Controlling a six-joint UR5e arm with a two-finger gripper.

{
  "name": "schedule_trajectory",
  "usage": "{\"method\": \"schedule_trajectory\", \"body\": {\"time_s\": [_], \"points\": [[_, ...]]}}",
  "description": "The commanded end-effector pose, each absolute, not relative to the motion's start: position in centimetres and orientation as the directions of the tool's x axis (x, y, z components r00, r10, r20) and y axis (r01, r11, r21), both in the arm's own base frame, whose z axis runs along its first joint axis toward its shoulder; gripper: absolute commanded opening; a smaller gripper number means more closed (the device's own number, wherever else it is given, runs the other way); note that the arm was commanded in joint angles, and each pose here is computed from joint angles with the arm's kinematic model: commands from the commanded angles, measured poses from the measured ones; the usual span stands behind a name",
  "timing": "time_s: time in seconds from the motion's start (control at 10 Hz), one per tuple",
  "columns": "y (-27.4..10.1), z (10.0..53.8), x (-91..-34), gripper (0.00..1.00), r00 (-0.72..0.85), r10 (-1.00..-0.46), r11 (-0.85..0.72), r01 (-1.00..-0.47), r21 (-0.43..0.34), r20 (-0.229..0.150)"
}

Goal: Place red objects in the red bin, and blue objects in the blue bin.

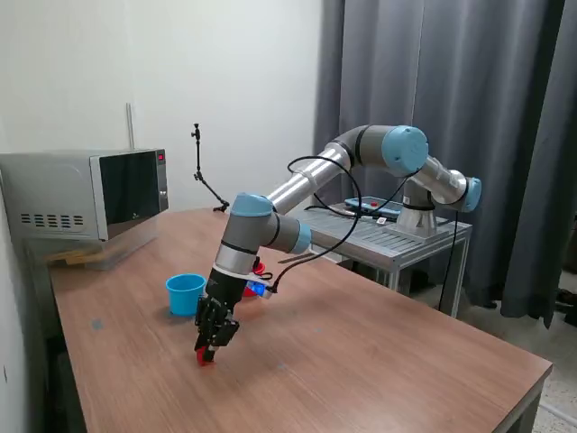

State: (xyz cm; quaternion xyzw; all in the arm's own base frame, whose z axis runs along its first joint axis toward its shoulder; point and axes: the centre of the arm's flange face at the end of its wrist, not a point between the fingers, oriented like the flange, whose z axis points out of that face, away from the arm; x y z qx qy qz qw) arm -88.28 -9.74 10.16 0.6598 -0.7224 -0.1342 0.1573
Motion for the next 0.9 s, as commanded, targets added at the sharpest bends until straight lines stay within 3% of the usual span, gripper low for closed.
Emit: {"method": "schedule_trajectory", "body": {"time_s": [0.0, 0.4, 0.8], "points": [[-9.9, 10.1, -88.2, 0.00, -0.076, -0.996, 0.090, -0.913, 0.399, 0.050], [-9.8, 10.3, -88.1, 0.00, -0.073, -0.996, 0.085, -0.914, 0.397, 0.045], [-10.2, 15.3, -86.3, 0.00, -0.071, -0.997, 0.083, -0.916, 0.393, 0.043]]}}
